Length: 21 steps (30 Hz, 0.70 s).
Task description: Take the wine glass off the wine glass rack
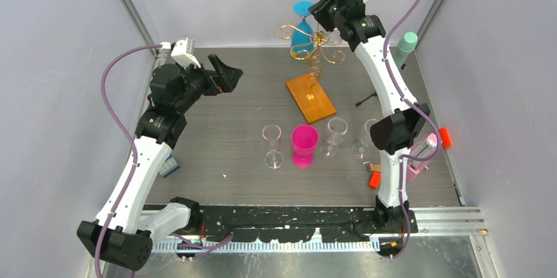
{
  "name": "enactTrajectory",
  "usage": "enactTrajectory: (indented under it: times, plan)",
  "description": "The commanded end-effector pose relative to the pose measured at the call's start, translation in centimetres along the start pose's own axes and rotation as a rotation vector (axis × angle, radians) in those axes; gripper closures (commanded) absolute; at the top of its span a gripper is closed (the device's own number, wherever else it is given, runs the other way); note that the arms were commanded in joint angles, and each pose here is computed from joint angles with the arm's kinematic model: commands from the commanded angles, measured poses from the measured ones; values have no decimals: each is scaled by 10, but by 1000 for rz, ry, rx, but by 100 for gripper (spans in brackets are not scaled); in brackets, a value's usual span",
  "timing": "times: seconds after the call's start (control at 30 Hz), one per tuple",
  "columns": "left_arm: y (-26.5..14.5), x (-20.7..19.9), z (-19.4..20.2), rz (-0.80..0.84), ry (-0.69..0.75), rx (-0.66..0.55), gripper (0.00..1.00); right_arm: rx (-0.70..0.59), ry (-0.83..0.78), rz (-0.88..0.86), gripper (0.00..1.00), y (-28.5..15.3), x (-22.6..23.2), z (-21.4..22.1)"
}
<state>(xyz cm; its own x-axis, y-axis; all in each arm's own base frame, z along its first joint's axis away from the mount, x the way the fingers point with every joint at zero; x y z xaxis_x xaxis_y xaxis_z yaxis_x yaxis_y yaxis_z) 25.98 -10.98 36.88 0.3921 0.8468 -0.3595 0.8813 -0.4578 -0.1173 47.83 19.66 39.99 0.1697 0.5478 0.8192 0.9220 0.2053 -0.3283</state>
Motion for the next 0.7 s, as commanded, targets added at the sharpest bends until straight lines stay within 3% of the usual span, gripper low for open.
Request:
enactTrajectory:
  times: [0.0, 0.67]
  plan:
    - [-4, -2, -6, -6, 29, -35, 0, -52, 31, -63, 59, -8, 18, -15]
    - [-6, 3, -3, -45, 39, -30, 0, -27, 161, -101, 60, 14, 13, -15]
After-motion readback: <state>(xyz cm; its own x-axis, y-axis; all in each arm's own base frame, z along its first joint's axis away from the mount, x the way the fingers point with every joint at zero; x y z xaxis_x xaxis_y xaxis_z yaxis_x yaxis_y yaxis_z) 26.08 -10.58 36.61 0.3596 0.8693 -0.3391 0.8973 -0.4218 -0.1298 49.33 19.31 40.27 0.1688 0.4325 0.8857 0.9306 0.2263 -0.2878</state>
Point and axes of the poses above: each gripper's point midway between its finger pads, its own y axis out along the fingers, its own x axis along the line the jaws close on, z = x × y, the point moved 8 cm from there along -y, back along the fingers, and after that the axes turned 7 degrees about y, right-handed, at the moved point
